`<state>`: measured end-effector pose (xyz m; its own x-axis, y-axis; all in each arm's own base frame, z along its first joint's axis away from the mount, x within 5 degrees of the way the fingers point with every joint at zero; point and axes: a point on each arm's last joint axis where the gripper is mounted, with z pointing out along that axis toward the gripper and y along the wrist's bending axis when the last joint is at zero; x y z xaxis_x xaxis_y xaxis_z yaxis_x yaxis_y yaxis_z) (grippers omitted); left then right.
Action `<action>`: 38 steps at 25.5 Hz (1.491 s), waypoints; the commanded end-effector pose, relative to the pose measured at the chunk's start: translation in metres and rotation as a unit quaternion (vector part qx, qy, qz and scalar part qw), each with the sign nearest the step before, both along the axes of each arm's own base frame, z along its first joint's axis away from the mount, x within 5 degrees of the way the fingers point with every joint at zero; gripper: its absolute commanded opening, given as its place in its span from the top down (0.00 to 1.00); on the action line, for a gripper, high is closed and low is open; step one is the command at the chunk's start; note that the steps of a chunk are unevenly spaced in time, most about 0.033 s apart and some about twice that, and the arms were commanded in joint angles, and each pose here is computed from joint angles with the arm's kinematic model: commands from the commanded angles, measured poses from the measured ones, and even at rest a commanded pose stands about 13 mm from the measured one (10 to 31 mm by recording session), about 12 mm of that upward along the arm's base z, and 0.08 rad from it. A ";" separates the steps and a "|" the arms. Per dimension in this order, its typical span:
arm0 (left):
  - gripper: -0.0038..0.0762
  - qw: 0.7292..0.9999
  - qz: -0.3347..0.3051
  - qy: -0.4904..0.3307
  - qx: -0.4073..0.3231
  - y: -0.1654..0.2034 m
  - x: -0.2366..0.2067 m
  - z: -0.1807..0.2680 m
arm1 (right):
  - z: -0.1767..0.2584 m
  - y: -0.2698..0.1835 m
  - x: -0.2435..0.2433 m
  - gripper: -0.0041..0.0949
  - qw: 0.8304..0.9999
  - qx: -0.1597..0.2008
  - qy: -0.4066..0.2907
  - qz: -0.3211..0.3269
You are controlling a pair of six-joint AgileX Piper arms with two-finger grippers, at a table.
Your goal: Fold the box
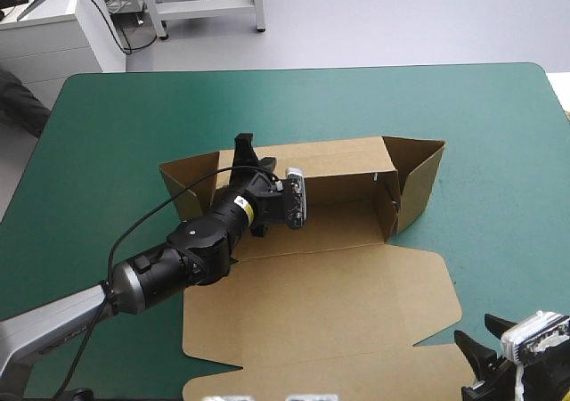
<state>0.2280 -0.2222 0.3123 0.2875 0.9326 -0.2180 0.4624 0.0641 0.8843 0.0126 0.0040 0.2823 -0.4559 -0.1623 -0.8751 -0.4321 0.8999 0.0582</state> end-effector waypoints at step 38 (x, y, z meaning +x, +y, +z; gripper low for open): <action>0.96 0.999 -0.014 -0.005 -0.036 -0.002 -0.006 0.014 | 0.180 0.055 0.271 0.46 0.991 -0.086 0.004 -0.106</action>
